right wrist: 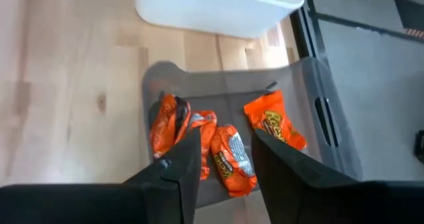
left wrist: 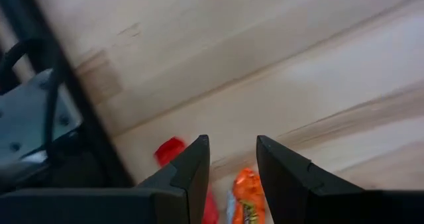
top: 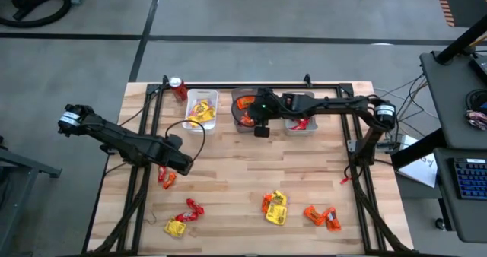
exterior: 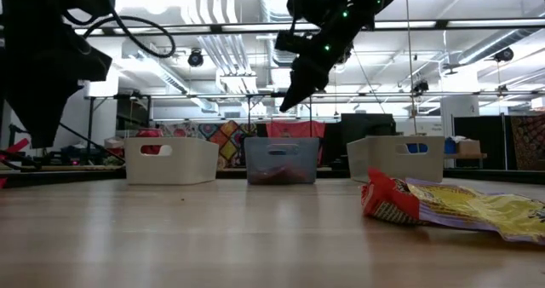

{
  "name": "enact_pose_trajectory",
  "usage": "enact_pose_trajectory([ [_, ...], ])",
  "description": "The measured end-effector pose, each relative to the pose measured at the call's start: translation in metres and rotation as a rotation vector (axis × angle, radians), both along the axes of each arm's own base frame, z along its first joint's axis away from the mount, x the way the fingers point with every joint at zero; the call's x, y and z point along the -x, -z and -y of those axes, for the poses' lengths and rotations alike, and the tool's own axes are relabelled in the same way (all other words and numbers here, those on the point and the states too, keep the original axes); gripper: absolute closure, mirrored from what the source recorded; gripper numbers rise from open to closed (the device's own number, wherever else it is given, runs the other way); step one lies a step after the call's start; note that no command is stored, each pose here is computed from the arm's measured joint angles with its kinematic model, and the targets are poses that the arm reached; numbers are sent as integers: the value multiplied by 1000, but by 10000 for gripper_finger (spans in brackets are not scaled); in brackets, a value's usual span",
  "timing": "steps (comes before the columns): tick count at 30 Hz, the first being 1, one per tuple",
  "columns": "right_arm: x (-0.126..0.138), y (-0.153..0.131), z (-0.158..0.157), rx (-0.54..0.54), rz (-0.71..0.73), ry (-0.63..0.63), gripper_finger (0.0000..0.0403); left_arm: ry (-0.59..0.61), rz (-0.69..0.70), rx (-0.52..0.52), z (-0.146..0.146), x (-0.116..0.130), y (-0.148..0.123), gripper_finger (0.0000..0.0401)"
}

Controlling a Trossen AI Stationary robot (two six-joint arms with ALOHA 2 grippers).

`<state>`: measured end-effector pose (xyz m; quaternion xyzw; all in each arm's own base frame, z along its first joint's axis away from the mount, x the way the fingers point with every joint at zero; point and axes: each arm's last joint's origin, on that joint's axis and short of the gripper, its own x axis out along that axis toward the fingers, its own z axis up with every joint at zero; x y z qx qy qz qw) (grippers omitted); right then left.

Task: Sort candy
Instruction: Put the red chocolate into the gray bin

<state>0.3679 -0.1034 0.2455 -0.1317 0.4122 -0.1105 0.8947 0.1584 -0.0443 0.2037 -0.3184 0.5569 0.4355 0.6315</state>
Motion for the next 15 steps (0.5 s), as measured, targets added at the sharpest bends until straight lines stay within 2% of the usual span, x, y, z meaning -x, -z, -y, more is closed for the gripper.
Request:
enact_pose_trajectory([
  [7, -3, -3, -15, 0, 8, -39, 274, -139, -95, 4, -2, 12, 4, 292],
  [15, -5, -3, -24, 0, 6, -63, 274, -169, -170, -12, 0, 6, 16, 292],
])
